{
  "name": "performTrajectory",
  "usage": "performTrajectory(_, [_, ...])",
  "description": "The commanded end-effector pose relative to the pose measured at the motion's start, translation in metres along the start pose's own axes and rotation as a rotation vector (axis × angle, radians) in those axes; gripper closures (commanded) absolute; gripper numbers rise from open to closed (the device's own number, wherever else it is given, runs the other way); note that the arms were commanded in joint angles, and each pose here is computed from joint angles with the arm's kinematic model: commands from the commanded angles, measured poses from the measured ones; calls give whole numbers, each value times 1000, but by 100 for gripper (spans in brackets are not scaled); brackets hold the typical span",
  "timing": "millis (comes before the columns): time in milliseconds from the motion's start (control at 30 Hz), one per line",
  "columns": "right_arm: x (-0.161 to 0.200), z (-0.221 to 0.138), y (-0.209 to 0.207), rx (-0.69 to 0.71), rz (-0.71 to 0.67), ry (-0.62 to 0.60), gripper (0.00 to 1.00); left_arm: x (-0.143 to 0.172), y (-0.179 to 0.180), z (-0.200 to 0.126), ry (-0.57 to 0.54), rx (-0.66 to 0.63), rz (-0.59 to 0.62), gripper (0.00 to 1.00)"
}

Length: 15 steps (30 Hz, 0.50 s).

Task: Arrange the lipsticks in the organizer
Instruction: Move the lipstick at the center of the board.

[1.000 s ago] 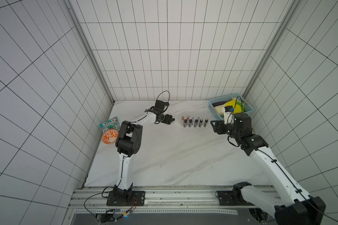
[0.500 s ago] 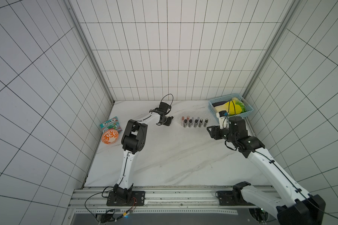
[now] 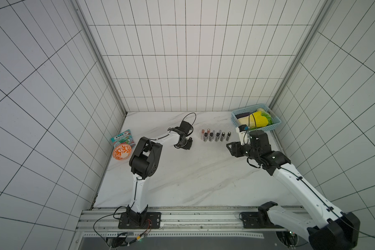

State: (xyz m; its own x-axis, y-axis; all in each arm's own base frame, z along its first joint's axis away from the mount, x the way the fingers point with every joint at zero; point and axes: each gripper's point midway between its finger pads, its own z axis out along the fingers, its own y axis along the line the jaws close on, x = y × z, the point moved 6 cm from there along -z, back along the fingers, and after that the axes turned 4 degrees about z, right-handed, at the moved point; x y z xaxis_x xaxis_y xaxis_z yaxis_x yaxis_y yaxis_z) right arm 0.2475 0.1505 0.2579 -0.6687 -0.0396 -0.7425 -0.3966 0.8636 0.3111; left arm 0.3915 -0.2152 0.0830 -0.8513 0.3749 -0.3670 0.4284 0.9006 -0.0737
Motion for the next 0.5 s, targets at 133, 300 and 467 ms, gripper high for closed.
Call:
performTrajectory(133, [23,11,-1,8,59,116,43,38,-55,-34,47,162,-56,86])
performTrajectory(300, [36,23,-4,14,89,181,43,44,-87,-41,64,205,-42,84])
performTrajectory(467, [43,28,-5,18,100,202,43,43,-98,-40,66,211,-48,82])
